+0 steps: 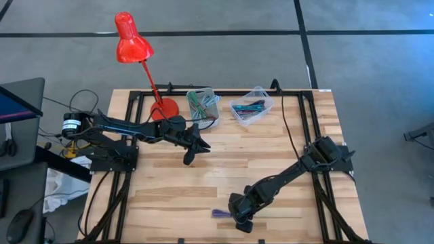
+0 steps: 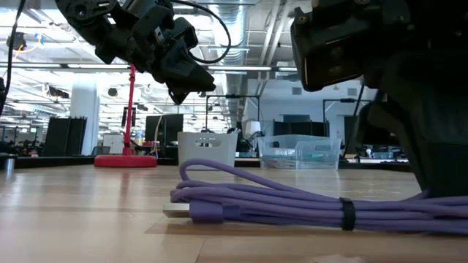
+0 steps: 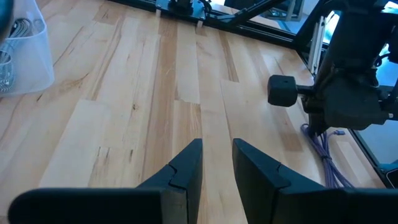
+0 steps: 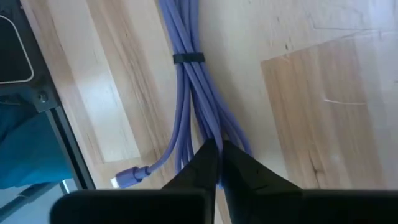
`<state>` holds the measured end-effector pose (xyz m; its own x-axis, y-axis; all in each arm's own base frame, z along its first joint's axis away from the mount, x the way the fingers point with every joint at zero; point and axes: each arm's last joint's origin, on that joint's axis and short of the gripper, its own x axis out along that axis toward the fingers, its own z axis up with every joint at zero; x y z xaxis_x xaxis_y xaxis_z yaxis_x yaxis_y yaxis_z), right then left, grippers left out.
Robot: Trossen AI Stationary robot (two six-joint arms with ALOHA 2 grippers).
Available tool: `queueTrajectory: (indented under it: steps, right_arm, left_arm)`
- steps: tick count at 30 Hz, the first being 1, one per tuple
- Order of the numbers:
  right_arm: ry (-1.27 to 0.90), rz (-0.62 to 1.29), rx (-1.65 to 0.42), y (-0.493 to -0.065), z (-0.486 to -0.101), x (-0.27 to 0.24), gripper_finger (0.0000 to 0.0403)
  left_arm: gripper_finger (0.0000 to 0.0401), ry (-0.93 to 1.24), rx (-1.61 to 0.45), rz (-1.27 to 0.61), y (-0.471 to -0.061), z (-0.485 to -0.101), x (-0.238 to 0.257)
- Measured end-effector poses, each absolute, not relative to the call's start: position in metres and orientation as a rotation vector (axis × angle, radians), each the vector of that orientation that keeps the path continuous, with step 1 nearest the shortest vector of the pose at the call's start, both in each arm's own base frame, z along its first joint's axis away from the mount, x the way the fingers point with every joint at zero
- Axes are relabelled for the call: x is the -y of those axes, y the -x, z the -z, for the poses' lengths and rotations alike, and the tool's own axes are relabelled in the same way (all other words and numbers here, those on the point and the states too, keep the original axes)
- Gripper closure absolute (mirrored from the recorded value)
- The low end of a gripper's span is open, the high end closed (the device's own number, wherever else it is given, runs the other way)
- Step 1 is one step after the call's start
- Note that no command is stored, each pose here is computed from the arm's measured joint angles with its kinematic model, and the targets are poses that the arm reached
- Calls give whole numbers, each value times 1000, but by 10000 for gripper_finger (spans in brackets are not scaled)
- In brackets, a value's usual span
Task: Pick & Place USB Port
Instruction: Put the purple charger cable into the gray bin
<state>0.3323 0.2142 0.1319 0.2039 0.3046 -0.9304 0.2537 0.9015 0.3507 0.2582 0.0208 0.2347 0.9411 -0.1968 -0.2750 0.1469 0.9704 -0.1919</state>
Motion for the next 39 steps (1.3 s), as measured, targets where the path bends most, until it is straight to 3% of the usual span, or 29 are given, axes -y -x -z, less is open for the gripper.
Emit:
queueTrajectory:
  steps: [7, 12, 26, 39]
  right_arm:
    - [-416, -27, -1335, -331, -141, -210, 400]
    - [-275, 99, -1262, -324, -161, -197, 401]
    - [24, 374, -1145, -281, -232, -158, 402]
    - [262, 590, -1017, -230, -257, -113, 403]
  left_arm:
    - [313, 170, -297, 176, -258, -235, -21]
    - [313, 170, -296, 176, -258, -235, -21]
    - [313, 166, -280, 177, -259, -236, -21]
    - [313, 135, -132, 187, -262, -251, -21]
